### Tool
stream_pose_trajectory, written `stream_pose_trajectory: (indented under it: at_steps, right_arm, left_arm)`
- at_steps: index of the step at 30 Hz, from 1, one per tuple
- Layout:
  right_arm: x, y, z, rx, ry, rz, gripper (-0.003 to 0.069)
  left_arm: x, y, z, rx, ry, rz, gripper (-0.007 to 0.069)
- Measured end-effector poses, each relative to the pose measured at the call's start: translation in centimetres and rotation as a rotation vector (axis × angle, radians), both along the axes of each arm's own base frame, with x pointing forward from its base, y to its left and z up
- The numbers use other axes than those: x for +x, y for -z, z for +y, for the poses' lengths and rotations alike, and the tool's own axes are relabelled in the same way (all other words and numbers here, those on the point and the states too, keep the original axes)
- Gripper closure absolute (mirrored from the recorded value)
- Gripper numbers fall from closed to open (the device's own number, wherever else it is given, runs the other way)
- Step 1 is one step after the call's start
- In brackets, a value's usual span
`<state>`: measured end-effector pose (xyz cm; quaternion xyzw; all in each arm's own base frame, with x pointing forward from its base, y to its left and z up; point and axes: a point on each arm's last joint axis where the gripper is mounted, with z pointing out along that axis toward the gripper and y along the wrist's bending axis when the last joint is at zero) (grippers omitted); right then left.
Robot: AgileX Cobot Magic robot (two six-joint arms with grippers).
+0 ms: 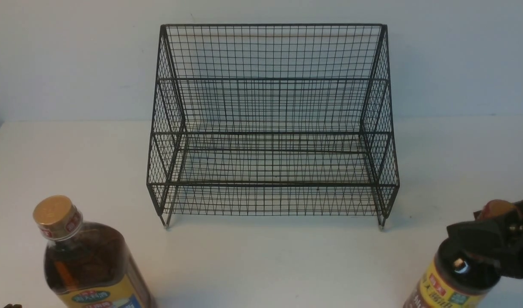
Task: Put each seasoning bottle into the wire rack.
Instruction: Use the right arm to grab the condiment bottle closest to it, then use the right arm to put the condiment bottle back on the shelf
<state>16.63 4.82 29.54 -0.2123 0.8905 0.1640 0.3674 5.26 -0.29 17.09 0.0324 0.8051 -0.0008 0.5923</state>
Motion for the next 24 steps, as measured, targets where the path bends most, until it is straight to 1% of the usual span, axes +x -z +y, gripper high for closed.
stream_pose_trajectory:
  at_steps: [2,7,9,12,14,15,17,18,21,24]
  right_arm:
    - [0.0,-0.2,-0.1,-0.013,0.0,-0.01,0.0393]
    - [-0.4,-1.2,0.1,-0.041,-0.063,0.035,0.0391]
    - [-0.7,-2.8,0.2,-0.053,-0.106,0.063,0.0391]
    - [-0.8,-4.6,0.2,-0.058,-0.12,0.046,0.0391]
    - [-0.9,-8.3,0.3,-0.058,-0.125,-0.049,0.0391]
    - [-0.9,-8.5,0.3,-0.058,-0.125,-0.057,0.0391]
    - [-1.0,-10.3,0.2,-0.058,-0.123,-0.118,0.0391]
    - [-1.1,-12.2,0.2,-0.059,-0.121,-0.179,0.0391]
    - [-0.9,-14.1,0.3,-0.053,-0.115,-0.246,0.0391]
    - [0.7,-16.2,0.5,-0.016,-0.104,-0.319,0.0391]
  left_arm:
    - [0.0,0.0,0.0,0.0,0.0,0.0,0.0634]
    - [0.0,0.0,0.0,0.0,0.0,0.0,0.0634]
    - [0.0,0.0,0.0,0.0,0.0,0.0,0.0634]
    - [0.0,0.0,0.0,0.0,0.0,0.0,0.0634]
    - [0.0,0.0,0.0,0.0,0.0,0.0,0.0634]
    - [0.0,0.0,0.0,0.0,0.0,0.0,0.0634]
    - [0.0,0.0,0.0,0.0,0.0,0.0,0.0634]
    - [0.0,0.0,0.0,0.0,0.0,0.0,0.0634]
    - [0.0,0.0,0.0,0.0,0.0,0.0,0.0634]
    - [0.0,0.0,0.0,0.0,0.0,0.0,0.0634]
